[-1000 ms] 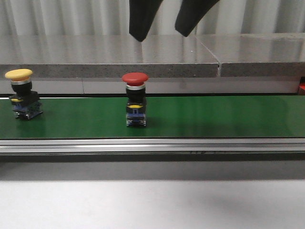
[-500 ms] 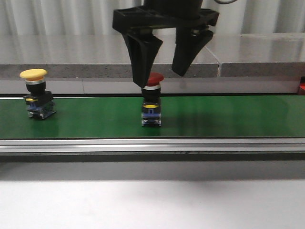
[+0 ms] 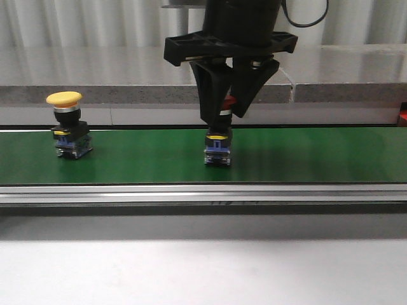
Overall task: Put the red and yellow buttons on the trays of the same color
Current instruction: 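Carry the red button with the right gripper into the red tray and release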
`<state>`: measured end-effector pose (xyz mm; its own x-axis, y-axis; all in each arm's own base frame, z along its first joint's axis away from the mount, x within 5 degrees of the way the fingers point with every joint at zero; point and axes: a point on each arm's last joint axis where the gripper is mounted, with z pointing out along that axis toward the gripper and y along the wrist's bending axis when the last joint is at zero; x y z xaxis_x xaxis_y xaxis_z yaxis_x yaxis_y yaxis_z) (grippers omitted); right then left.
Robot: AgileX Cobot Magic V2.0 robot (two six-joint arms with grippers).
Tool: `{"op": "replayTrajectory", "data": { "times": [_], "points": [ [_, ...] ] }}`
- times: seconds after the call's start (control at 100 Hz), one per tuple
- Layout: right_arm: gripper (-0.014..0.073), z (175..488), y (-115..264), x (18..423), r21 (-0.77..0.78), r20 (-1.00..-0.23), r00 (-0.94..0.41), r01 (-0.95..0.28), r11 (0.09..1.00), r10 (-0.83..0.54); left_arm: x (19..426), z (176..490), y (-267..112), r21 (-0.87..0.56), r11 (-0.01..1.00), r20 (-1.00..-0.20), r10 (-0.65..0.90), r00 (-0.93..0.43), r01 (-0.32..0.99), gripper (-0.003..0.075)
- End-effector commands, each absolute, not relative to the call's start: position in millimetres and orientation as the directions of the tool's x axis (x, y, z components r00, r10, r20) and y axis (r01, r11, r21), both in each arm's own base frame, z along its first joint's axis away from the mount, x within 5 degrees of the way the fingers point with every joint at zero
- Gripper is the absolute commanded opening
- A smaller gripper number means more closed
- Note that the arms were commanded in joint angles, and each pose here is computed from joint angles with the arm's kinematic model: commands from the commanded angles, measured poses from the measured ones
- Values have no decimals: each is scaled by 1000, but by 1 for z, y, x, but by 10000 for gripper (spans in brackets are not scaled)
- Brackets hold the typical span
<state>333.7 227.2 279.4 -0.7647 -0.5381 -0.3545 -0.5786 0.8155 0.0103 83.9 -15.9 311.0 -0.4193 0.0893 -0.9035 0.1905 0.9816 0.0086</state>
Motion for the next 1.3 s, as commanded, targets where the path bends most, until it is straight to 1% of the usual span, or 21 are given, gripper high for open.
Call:
{"op": "replayTrajectory", "data": {
  "times": [0.0, 0.1, 0.29, 0.44, 0.58, 0.77, 0.94, 1.06, 1.15, 1.23, 1.29],
  "points": [
    [120, 314, 223, 331, 11, -465, -727, -576, 818, -506, 86, 325, -17, -9, 981, -938, 59, -341, 195, -21],
    [111, 321, 221, 328, 14, -478, -726, -570, 821, -495, 86, 325, -17, -9, 981, -938, 59, -341, 195, -21],
    [111, 344, 207, 321, 29, -529, -731, -523, 852, -431, 86, 325, -17, -9, 981, -938, 59, -341, 195, -21],
    [111, 362, 180, 319, 12, -546, -740, -475, 880, -393, 86, 325, -17, -9, 981, -938, 59, -341, 195, -21],
    [111, 378, 145, 323, 13, -569, -759, -393, 919, -316, 86, 325, -17, -9, 981, -938, 59, -341, 195, -21],
    [111, 391, 90, 331, 14, -598, -779, -244, 970, -187, 86, 325, -17, -9, 981, -938, 59, -341, 195, -21],
    [111, 392, 29, 342, 25, -604, -796, -51, 998, -26, 86, 325, -17, -9, 981, -938, 59, -341, 195, -21],
    [111, 394, -14, 346, 41, -635, -767, 92, 995, 97, 86, 325, -17, -9, 981, -938, 59, -341, 195, -21],
    [111, 394, -39, 348, 43, -652, -744, 161, 986, 150, 86, 325, -17, -9, 981, -938, 59, -341, 195, -21],
    [111, 390, -60, 349, 46, -651, -733, 222, 974, 197, 86, 325, -17, -9, 981, -938, 59, -341, 195, -21],
    [111, 383, -78, 352, 68, -641, -719, 295, 953, 268, 86, 325, -17, -9, 981, -938, 59, -341, 195, -21]
  ]
}}
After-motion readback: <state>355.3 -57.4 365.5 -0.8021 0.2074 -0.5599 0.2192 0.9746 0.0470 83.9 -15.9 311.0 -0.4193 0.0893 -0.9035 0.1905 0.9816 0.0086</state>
